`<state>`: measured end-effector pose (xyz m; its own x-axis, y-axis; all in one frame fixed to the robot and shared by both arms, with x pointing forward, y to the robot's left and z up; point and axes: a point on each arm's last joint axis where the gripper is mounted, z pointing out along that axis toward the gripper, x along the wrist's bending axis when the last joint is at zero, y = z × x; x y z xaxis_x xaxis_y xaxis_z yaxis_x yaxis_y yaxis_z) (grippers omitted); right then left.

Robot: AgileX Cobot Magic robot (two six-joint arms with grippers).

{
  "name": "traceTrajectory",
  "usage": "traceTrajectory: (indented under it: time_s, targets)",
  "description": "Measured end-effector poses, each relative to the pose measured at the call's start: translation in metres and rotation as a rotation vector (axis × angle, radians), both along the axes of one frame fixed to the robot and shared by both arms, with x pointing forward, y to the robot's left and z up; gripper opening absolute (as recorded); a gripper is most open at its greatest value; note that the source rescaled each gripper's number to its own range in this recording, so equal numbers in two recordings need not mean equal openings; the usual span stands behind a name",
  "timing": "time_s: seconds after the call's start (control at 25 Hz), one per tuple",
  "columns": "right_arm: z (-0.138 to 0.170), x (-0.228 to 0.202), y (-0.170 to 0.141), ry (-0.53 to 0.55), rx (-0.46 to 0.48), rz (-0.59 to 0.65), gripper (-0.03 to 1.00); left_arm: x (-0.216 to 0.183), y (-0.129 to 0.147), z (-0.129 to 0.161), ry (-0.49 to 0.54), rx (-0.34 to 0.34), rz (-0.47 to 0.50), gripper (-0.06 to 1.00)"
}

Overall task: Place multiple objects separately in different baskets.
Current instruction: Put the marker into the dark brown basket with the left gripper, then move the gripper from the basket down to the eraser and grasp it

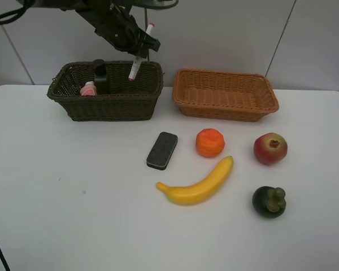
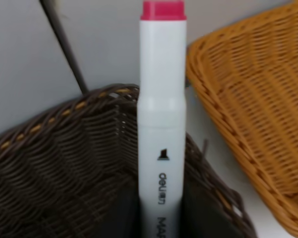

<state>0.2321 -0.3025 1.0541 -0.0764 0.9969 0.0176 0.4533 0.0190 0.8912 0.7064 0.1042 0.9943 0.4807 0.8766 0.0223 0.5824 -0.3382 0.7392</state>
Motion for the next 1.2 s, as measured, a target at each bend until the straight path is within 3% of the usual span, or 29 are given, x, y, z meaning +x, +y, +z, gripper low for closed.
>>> traceTrajectory:
  time_s: [0.08,0.16,0.24,0.32,0.56,0.84,1.0,1.2]
  targets:
    - [0.000,0.000,0.000,0.000,0.000,0.000,1.00,0.001,0.001,-0.004,0.001,0.029,-0.008,0.22]
    - [0.000,0.000,0.000,0.000,0.000,0.000,1.00,0.001,0.002,-0.005,0.003,0.047,-0.013,0.57]
    - [0.000,0.000,0.000,0.000,0.000,0.000,1.00,0.001,0.002,-0.004,0.001,0.052,-0.015,0.85]
    - [0.000,0.000,0.000,0.000,0.000,0.000,1.00,0.000,0.002,-0.005,0.016,0.047,-0.007,0.96]
    - [0.000,0.000,0.000,0.000,0.000,0.000,1.00,-0.011,0.005,0.000,0.180,0.024,0.061,1.00]
    - [0.000,0.000,0.000,0.000,0.000,0.000,1.00,-0.050,0.011,0.032,0.450,0.055,0.112,1.00]
    - [0.000,0.000,0.000,0.000,0.000,0.000,1.00,-0.074,-0.010,0.029,0.584,0.116,0.080,1.00]
    - [0.000,0.000,0.000,0.000,0.000,0.000,1.00,-0.102,-0.056,0.023,0.604,0.160,-0.009,1.00]
